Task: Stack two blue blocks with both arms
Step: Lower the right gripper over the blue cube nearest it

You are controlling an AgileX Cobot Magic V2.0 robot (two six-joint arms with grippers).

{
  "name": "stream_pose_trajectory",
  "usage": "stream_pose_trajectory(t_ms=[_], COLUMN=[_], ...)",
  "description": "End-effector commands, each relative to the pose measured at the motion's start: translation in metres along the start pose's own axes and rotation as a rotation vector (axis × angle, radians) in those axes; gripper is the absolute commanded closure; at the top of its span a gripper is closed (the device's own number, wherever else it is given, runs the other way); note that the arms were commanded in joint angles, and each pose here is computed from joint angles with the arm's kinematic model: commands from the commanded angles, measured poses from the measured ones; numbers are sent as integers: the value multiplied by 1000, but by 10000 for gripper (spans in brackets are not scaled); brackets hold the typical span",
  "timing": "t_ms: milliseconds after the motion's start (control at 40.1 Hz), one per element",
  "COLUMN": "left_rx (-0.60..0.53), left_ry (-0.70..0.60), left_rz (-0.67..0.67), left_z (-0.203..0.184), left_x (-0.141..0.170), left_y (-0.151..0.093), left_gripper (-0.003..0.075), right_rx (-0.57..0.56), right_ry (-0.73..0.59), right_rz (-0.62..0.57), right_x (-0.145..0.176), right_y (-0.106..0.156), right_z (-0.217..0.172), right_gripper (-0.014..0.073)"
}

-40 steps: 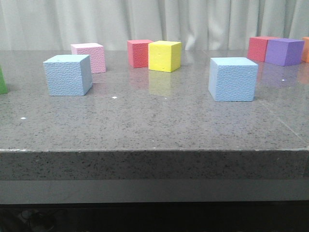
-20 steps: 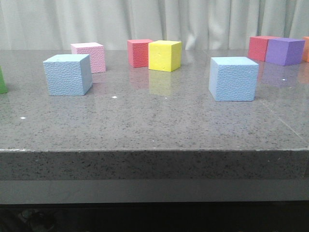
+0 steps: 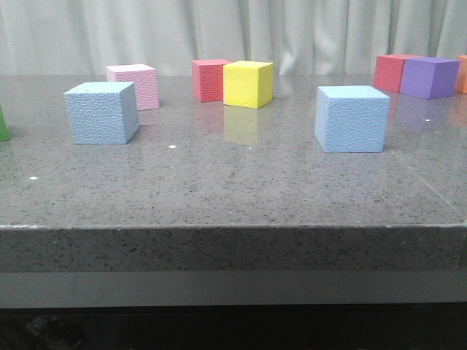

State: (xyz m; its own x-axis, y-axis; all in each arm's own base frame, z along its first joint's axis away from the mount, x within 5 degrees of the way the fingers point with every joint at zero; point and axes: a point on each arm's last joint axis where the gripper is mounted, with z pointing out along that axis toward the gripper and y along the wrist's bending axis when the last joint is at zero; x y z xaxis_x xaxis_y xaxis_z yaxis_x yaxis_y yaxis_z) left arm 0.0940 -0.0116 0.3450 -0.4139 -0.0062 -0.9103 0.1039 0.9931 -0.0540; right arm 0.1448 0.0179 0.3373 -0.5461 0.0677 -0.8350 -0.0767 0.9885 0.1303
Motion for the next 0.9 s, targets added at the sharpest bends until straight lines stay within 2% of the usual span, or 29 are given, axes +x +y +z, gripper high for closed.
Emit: stream_pose_trajectory(t_ms=[0,175,275,549,874], left_rx=[2,2,1,1,1], left_ry=[-101,-110,-126,-142,-142], left_rz=[-13,-13,-13,-13,-13], left_z=[-3,-3,-3,-3,-3], left_x=[-15,-16,-17,-19,-19], left_y=[0,0,0,0,0], left_gripper=[228,228,228,228,228], right_rx=[-68,-174,-183,-96,-79], right_ry=[-44,36,70,137,197], right_rz=[-36,-68,-60,28,28], right_x=[-26,-46,-58,-84,-89], right_y=[14,44,58,75,86], right_z=[4,30,48,106,162], right_gripper=[-50,-50,-50,-50,-50])
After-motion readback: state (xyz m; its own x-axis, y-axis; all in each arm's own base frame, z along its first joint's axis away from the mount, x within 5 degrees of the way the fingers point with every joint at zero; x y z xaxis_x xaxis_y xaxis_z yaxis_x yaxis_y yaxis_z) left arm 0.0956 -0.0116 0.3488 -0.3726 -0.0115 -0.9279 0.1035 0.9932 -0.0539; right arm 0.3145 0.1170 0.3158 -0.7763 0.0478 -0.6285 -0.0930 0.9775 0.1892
